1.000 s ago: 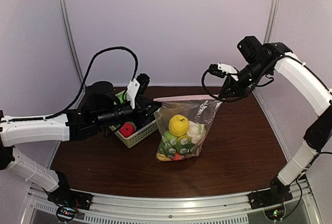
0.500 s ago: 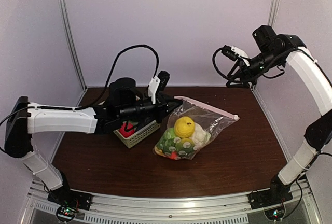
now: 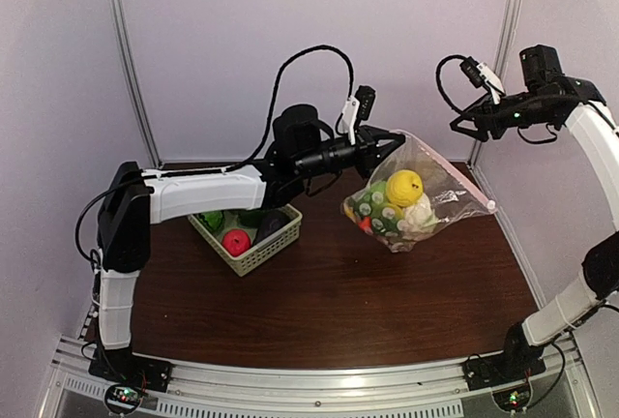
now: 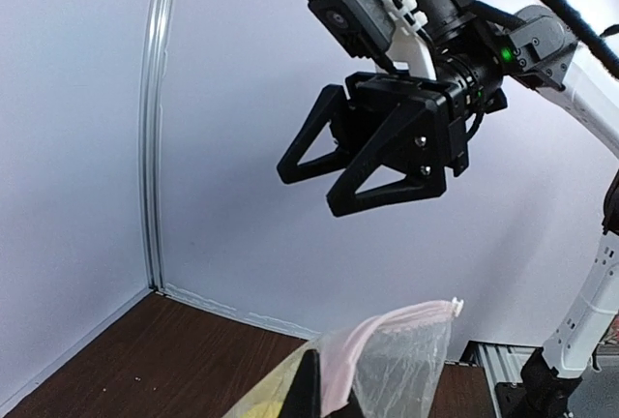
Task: Place the food in the zip-top bag and seal the zipper
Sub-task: Place the zipper food storage bag at the center of the board.
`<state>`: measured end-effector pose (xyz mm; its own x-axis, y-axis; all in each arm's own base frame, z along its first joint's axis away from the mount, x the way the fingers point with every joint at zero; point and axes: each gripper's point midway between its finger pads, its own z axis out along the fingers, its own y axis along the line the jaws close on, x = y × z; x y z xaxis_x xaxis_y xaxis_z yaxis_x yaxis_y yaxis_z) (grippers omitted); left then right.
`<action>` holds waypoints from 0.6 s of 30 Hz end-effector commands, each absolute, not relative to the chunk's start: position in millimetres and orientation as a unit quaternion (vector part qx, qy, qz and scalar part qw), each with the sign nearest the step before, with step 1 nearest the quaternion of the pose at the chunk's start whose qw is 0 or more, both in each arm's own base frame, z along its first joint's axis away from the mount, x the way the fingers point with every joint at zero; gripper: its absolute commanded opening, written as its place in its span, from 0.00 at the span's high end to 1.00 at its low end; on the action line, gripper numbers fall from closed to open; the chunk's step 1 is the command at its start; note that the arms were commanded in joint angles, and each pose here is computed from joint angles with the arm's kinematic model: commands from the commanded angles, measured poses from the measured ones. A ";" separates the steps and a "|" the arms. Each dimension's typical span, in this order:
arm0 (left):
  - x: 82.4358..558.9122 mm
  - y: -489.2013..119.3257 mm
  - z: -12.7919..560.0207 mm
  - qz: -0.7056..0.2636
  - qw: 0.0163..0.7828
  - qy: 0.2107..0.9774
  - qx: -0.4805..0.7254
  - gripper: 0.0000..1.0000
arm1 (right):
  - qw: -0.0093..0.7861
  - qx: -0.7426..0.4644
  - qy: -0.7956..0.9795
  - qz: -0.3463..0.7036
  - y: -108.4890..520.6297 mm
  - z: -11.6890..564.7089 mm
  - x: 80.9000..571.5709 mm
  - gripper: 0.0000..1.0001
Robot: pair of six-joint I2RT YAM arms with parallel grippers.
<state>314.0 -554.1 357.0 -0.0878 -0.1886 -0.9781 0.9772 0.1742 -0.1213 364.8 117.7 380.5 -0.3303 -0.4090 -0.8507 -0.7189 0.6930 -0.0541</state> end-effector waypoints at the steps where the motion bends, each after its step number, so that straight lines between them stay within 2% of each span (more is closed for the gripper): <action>1: 299.9 -549.2 389.0 -0.556 0.571 0.469 0.382 1.00 | 0.484 -0.345 0.781 0.190 122.9 388.5 354.3 0.42; 5: 287.4 -551.0 334.5 -0.581 0.498 0.511 0.392 1.00 | 0.483 -0.342 0.776 0.218 129.1 379.4 350.5 0.41; 7: 276.8 -548.6 305.1 -0.597 0.458 0.527 0.396 0.92 | 0.480 -0.343 0.774 0.232 132.7 374.9 348.0 0.41; 9: 263.2 -545.6 282.7 -0.617 0.413 0.539 0.399 0.79 | 0.478 -0.344 0.770 0.244 135.7 373.3 345.9 0.41; 13: 243.5 -534.0 274.9 -0.637 0.374 0.542 0.399 0.55 | 0.477 -0.346 0.765 0.259 139.4 374.3 343.9 0.40; 15: 242.7 -525.8 273.3 -0.631 0.378 0.553 0.392 0.48 | 0.476 -0.346 0.762 0.269 141.5 375.2 343.7 0.40; 18: 244.1 -515.8 277.1 -0.615 0.388 0.566 0.388 0.44 | 0.472 -0.348 0.760 0.280 144.4 372.9 342.3 0.39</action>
<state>252.1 -532.9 218.0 -0.4597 0.0591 -0.8861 0.8869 -0.0205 -0.4615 345.7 138.0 367.6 -0.3250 -0.2952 -0.8985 -0.7704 0.6337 0.0704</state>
